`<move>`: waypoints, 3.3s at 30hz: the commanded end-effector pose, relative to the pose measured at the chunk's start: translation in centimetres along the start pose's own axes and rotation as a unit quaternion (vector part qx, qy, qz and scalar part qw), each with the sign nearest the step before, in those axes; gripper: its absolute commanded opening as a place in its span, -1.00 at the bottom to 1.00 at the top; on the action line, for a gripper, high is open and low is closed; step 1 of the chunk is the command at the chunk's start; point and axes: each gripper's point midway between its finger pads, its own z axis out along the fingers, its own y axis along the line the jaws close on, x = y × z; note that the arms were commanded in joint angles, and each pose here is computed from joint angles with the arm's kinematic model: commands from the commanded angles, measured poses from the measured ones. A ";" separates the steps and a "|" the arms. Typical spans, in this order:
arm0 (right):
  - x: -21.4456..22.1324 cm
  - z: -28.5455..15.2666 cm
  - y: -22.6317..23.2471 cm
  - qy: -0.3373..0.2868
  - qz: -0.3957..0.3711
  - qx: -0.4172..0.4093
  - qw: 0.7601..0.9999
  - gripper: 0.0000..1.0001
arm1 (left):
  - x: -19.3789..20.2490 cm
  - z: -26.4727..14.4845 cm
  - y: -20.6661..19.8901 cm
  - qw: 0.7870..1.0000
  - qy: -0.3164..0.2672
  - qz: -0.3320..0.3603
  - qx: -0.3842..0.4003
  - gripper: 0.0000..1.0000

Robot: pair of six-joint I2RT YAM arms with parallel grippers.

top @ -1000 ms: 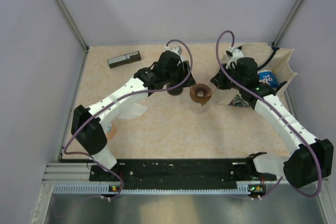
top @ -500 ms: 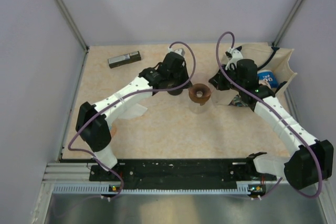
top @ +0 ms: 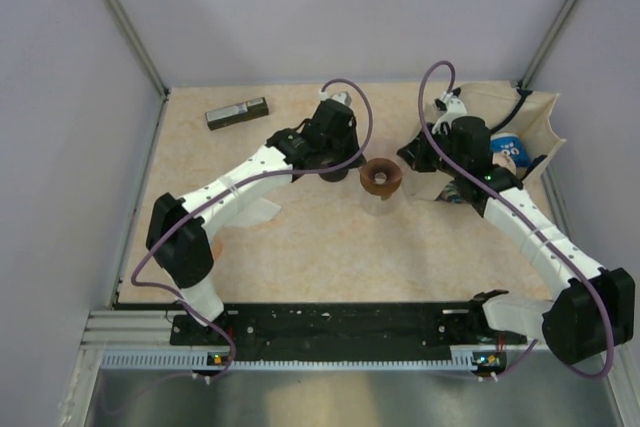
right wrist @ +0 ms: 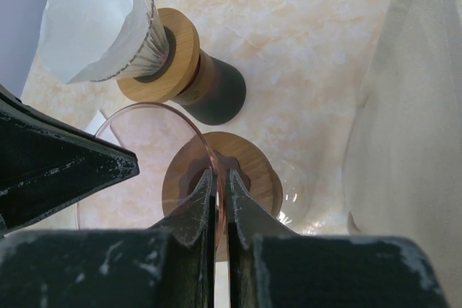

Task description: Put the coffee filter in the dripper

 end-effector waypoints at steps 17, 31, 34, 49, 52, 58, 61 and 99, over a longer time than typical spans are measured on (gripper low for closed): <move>19.0 -3.2 -10.8 0.259 0.093 0.178 0.945 -1.00 | 8.7 2.8 7.2 0.982 0.135 0.013 -0.134 -1.00; 22.6 -3.5 -11.9 0.296 0.119 0.195 0.927 -1.00 | 10.8 3.4 10.3 0.969 0.157 0.013 -0.191 -1.00; 22.2 -3.7 -11.9 0.290 0.119 0.196 0.929 -1.00 | 10.9 3.4 10.0 0.970 0.160 0.014 -0.183 -1.00; 13.0 -2.3 -5.9 0.221 0.076 0.064 0.970 -1.00 | 5.8 2.5 2.8 0.990 0.112 0.032 -0.074 -1.00; 11.1 -2.2 -5.0 0.205 0.070 0.051 0.975 -1.00 | 5.1 2.3 2.0 0.992 0.104 0.034 -0.066 -0.99; 8.8 -1.9 -3.6 0.190 0.068 0.027 0.979 -0.98 | 4.1 1.7 0.3 0.994 0.098 0.040 -0.036 -0.86; 7.6 -1.8 -2.9 0.181 0.066 0.012 0.981 -0.86 | 3.5 1.4 -0.4 0.994 0.092 0.045 -0.027 -0.75; -5.1 -3.9 4.0 0.050 0.036 -0.075 0.995 0.84 | -2.8 -4.4 -5.3 0.994 0.006 0.104 0.041 0.77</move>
